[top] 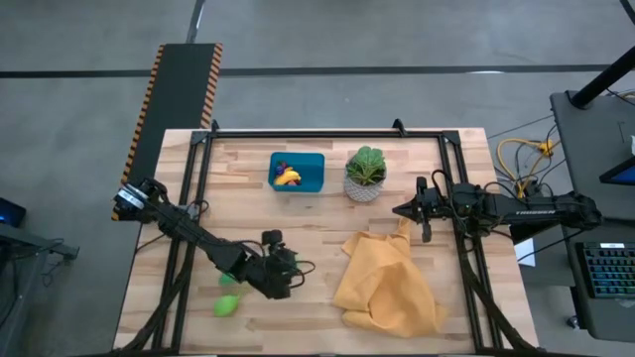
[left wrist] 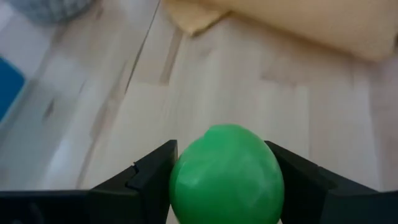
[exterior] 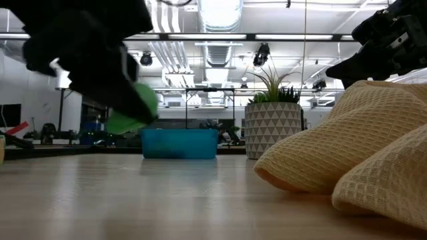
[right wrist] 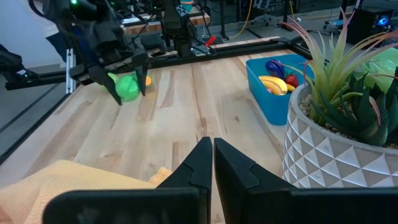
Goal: Pick and placing Produce into tupperware
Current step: Put the green pear into the blue bin
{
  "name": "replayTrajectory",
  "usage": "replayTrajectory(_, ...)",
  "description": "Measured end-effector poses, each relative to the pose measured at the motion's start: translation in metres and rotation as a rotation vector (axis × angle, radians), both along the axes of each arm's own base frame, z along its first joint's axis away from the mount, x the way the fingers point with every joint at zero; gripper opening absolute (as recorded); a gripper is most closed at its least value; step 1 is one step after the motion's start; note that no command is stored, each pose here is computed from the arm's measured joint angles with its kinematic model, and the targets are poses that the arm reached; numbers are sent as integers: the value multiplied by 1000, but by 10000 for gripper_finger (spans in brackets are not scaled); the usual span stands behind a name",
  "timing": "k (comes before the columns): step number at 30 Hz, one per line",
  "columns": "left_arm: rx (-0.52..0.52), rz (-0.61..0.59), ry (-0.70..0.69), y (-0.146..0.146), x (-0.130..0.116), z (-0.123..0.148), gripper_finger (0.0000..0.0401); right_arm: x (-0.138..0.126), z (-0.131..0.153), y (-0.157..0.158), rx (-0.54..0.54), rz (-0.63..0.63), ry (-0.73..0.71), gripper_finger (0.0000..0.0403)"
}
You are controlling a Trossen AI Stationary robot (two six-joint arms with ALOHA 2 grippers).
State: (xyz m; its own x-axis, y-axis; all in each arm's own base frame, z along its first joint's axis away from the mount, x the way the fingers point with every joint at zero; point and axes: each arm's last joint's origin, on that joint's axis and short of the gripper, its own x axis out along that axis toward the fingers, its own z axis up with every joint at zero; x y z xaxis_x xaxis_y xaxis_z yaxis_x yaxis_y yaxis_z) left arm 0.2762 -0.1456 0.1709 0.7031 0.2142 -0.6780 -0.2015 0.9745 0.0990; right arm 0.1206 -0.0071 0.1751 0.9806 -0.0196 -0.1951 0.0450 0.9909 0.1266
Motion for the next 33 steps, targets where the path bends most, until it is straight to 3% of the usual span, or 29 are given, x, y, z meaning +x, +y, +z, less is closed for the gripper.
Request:
replayTrajectory(8, 67, -122, -129, 15, 24, 12, 207, 0, 0, 0, 0, 0, 0, 9)
replayTrajectory(18, 117, -90, -148, 61, 45, 18, 207, 0, 0, 0, 0, 0, 0, 9)
replayTrajectory(33, 7, -51, -202, 136, 58, 31, 207, 0, 0, 0, 0, -1, 0, 9)
